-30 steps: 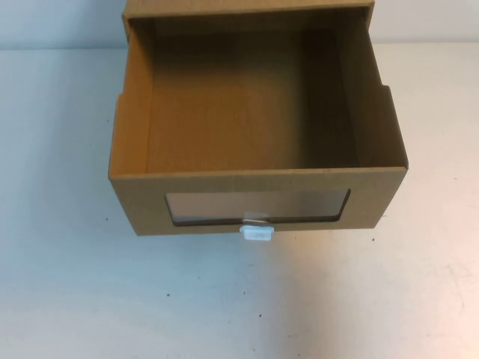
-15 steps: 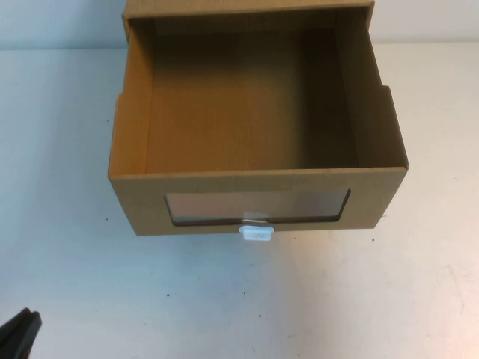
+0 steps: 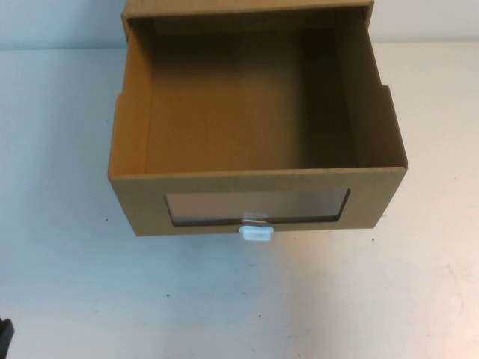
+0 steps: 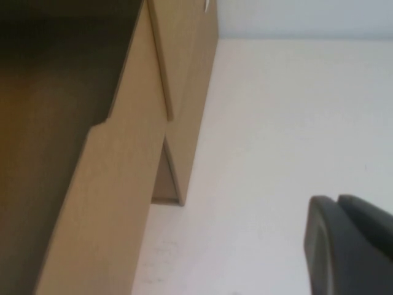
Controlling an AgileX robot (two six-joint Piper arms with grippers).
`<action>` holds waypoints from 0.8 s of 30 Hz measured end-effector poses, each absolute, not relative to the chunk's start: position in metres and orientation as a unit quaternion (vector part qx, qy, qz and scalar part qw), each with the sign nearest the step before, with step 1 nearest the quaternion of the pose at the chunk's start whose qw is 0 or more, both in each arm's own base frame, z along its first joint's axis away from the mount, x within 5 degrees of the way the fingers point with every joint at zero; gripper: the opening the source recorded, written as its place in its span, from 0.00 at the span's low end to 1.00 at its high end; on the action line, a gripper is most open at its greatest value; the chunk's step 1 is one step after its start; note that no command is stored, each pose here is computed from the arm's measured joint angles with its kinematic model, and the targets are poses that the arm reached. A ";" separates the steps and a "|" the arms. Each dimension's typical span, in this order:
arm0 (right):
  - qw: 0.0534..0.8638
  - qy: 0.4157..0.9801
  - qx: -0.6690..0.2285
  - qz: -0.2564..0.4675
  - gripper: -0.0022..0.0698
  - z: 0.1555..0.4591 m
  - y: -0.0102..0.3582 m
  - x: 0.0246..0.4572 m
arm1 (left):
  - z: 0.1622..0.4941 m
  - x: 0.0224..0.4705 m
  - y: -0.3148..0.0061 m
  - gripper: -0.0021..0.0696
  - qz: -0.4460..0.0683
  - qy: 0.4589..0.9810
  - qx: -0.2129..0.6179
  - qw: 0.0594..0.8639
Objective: Open the shoe box
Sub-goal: 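Pull the top drawer of the cardboard box fully open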
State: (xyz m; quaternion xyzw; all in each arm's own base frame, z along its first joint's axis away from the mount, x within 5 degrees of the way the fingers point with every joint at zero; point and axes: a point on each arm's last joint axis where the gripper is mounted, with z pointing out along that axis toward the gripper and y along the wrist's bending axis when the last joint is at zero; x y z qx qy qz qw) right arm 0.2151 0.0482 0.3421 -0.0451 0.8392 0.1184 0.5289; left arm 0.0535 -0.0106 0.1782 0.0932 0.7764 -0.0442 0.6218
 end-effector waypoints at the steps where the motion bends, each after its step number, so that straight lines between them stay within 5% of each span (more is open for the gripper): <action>1: 0.523 0.842 -0.046 0.119 0.01 0.341 0.048 0.214 | 0.178 0.054 -0.010 0.02 -0.042 0.777 0.090 0.622; 10: 0.480 0.869 -0.065 0.105 0.01 0.332 0.048 0.211 | 0.178 0.054 -0.007 0.02 -0.024 0.779 0.070 0.623; 24: 0.537 0.841 -0.063 0.028 0.01 0.304 0.022 0.189 | 0.176 0.053 -0.007 0.02 -0.024 0.786 0.070 0.613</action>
